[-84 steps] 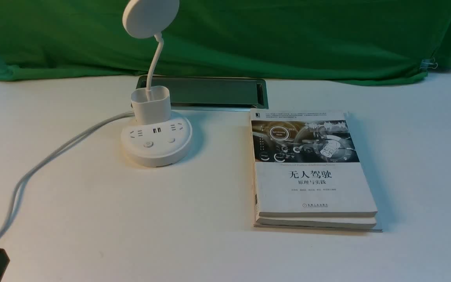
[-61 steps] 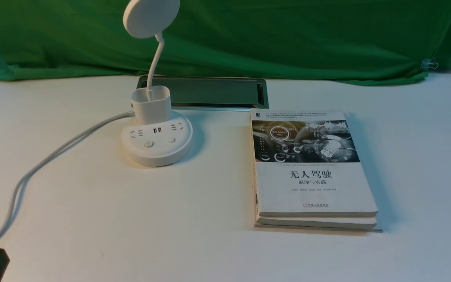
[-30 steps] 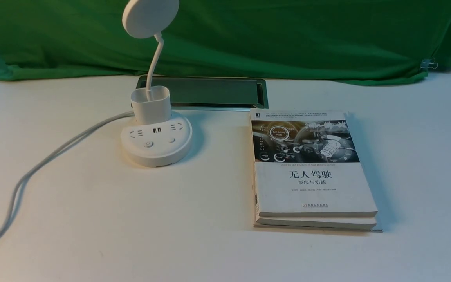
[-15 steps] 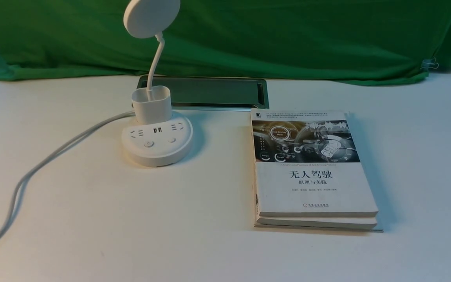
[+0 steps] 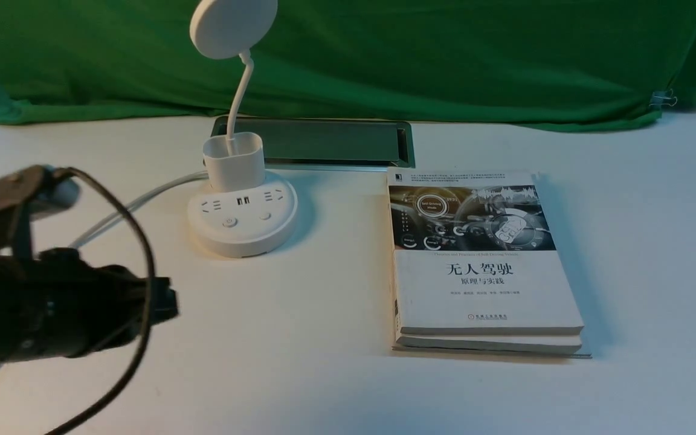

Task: Turn on the desk lamp on the white desktop with your hand.
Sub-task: 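Press the power button on the lamp base to turn the lamp on with the left gripper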

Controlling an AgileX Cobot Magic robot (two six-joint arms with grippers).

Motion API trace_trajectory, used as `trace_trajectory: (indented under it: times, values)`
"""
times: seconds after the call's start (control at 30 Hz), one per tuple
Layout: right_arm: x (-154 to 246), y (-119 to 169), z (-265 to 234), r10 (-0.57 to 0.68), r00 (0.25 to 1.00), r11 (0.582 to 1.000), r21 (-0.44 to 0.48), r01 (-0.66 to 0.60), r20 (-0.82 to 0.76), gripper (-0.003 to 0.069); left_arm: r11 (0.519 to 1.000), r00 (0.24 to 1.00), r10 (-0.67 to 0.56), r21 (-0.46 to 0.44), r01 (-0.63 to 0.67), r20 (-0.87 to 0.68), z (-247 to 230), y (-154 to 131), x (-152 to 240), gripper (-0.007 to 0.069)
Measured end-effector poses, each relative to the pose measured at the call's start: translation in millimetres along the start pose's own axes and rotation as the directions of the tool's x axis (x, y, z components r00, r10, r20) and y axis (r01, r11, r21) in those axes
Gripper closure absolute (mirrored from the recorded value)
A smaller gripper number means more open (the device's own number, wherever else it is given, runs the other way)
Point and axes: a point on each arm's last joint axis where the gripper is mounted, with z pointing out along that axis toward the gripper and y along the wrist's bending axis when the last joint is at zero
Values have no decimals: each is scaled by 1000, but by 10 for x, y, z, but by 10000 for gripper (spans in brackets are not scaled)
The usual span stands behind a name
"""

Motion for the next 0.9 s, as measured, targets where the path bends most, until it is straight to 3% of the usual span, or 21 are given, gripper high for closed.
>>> trace_trajectory:
  times: [0.03,0.13,0.3,0.37,0.5,0.7,0.9]
  values:
    - [0,0,0,0,1000,1000,0,0,0,421,999,998,26,43,-23,-50,173,-67,-32,624]
    - [0,0,0,0,1000,1000,0,0,0,421,996,990,84,42,-80,-115,455,-198,-156,624]
    - [0,0,0,0,1000,1000,0,0,0,421,962,947,215,-114,-247,-237,1011,-296,-386,624]
    - [0,0,0,0,1000,1000,0,0,0,421,945,947,212,-195,-261,-239,1238,-279,-543,624]
    - [0,0,0,0,1000,1000,0,0,0,421,916,942,237,-269,-298,-236,1529,-275,-829,624]
    - [1,0,0,0,1000,1000,0,0,-1,421,885,934,294,-311,-346,-202,1818,-302,-1126,624]
    - [1,0,0,0,1000,1000,0,0,-1,421,873,931,301,-332,-356,-208,1985,-245,-1143,624]
